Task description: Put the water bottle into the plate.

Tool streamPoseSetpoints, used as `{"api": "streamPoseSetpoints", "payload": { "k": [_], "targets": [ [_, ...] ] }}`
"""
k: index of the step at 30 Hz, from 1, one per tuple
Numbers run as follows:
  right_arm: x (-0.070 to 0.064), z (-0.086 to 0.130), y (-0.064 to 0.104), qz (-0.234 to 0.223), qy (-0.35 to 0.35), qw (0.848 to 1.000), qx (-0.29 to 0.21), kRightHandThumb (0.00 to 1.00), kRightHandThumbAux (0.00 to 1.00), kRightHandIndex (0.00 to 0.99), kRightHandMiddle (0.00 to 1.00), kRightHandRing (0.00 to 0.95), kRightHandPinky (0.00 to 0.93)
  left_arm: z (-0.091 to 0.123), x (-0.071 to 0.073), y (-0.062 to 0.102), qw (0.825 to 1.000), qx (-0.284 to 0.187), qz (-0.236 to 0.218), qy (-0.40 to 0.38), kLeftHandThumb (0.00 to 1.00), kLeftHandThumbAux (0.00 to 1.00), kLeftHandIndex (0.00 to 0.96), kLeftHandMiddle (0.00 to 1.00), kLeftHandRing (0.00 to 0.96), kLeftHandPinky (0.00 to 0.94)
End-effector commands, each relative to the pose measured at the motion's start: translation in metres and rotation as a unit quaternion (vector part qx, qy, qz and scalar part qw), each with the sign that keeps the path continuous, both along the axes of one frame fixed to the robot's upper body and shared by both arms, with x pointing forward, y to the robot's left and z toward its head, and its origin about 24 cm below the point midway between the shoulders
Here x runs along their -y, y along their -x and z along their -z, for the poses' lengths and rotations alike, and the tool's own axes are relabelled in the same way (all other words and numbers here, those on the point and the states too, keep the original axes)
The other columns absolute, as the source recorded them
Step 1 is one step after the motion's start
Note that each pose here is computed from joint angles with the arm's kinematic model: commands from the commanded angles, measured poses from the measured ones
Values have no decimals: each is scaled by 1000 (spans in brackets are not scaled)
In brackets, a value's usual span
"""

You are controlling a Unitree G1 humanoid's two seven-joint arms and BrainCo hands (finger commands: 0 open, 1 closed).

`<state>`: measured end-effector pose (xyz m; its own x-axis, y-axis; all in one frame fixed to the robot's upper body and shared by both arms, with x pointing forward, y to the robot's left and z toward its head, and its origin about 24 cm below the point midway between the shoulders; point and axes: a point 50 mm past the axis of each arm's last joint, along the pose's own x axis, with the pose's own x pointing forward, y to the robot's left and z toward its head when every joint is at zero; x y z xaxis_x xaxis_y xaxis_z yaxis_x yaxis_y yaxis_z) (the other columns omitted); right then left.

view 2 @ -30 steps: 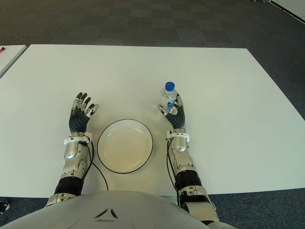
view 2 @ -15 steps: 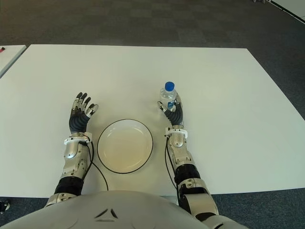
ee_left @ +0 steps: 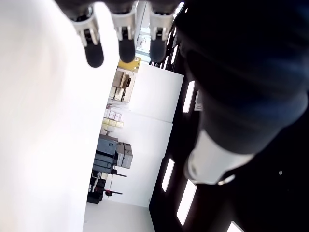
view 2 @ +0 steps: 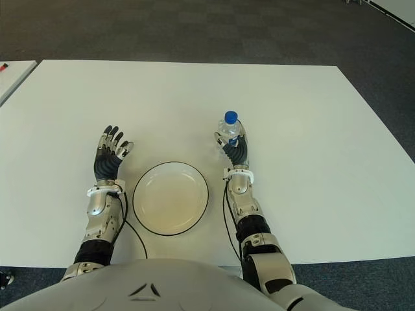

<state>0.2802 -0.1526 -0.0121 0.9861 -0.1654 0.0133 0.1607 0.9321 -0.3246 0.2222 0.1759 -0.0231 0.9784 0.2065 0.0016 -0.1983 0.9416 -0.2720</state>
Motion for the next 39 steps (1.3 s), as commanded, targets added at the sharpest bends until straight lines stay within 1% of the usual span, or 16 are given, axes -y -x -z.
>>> {"api": "streamPoseSetpoints", "payload": {
  "k": [1,10,16,23,27,30,31,32,33,35,36,38,39],
  "targets": [
    [-1,1,-5,-7,9,1000,-14,282,548,40,68,61,91,3,2,1,1000,-7,6,10,165,864,78,86,94,144],
    [-1,0,-8,-11,11,1000,-16,283,539,34,65,57,83,3,2,1,1000,-7,5,5,180,861,80,90,101,151],
    [-1,0,-11,-13,12,1000,-17,290,540,34,65,59,89,3,2,1,1000,-8,7,2,178,855,78,87,96,139],
    [-2,1,-12,-15,18,1000,-21,298,540,39,63,57,89,3,3,1,1000,-7,4,4,178,856,81,93,100,147],
    [-3,2,-14,-16,21,999,-26,326,530,48,69,63,101,2,3,1,1000,-6,5,1,178,857,78,90,95,139],
    [-3,2,-15,-16,23,999,-31,362,523,57,79,72,124,2,3,1,1000,-5,4,1,177,857,78,88,95,141],
    [-3,2,-15,-16,23,999,-33,396,522,67,88,82,147,2,3,1,1000,-5,5,0,177,857,78,88,95,141],
    [-3,2,-17,-15,24,999,-37,409,522,71,91,86,155,2,3,1,1000,-6,5,0,177,857,78,88,95,141],
    [-3,3,-17,-14,25,999,-40,461,521,95,116,116,197,2,3,1,1000,-6,5,0,176,858,78,88,94,141],
    [-3,3,-18,-10,24,999,-44,522,521,130,159,164,249,2,3,1,1000,-6,6,0,174,858,78,87,94,140],
    [-3,3,-18,-8,24,999,-44,575,526,172,216,227,299,2,3,1,1000,-6,6,0,172,858,78,86,93,140],
    [-4,3,-19,-4,26,999,-41,647,531,242,287,302,366,3,3,1,1000,-6,6,2,168,858,78,84,92,139],
    [-4,3,-19,-3,27,999,-39,661,532,257,299,315,378,3,3,1,1000,-6,6,4,167,859,78,84,92,139]
  ]
}}
